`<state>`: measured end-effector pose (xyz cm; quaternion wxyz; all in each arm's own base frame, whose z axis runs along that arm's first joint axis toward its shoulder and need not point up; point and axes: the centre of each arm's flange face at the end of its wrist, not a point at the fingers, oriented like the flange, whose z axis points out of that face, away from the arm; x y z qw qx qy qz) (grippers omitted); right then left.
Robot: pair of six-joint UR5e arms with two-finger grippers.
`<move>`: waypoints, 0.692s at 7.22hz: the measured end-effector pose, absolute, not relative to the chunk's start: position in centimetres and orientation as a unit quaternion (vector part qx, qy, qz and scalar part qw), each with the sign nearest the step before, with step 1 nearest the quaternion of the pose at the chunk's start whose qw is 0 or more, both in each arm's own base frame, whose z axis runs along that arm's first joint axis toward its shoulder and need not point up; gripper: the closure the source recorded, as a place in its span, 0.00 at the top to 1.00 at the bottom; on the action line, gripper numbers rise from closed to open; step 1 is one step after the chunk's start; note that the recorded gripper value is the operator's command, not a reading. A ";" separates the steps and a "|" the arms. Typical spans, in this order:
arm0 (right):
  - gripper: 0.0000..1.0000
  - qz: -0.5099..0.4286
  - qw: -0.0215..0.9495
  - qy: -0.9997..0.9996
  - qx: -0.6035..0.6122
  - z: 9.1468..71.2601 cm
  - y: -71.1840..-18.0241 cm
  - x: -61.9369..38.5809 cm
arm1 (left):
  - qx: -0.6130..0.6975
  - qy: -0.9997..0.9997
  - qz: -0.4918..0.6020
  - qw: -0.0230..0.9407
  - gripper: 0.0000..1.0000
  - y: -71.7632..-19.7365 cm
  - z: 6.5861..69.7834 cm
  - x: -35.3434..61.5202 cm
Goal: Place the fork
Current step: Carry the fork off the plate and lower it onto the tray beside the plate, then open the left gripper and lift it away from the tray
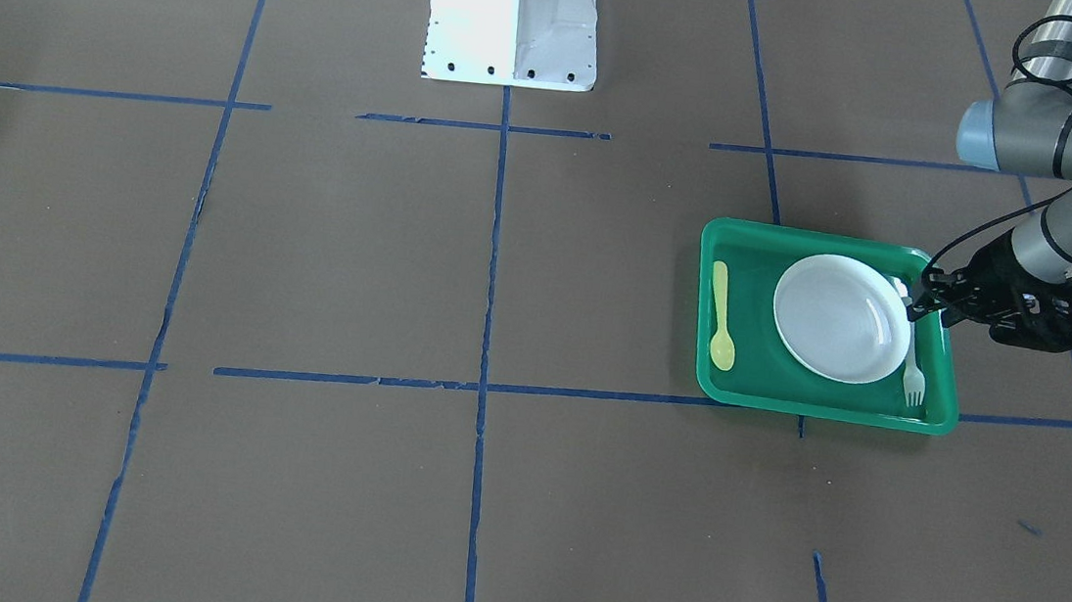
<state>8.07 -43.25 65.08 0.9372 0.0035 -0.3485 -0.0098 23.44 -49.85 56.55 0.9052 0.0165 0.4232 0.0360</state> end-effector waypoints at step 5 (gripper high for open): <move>1.00 -0.010 0.937 -0.349 0.003 65.1 -43.3 8.1 | 0.029 0.417 -0.021 0.908 1.00 -52.4 57.5 13.3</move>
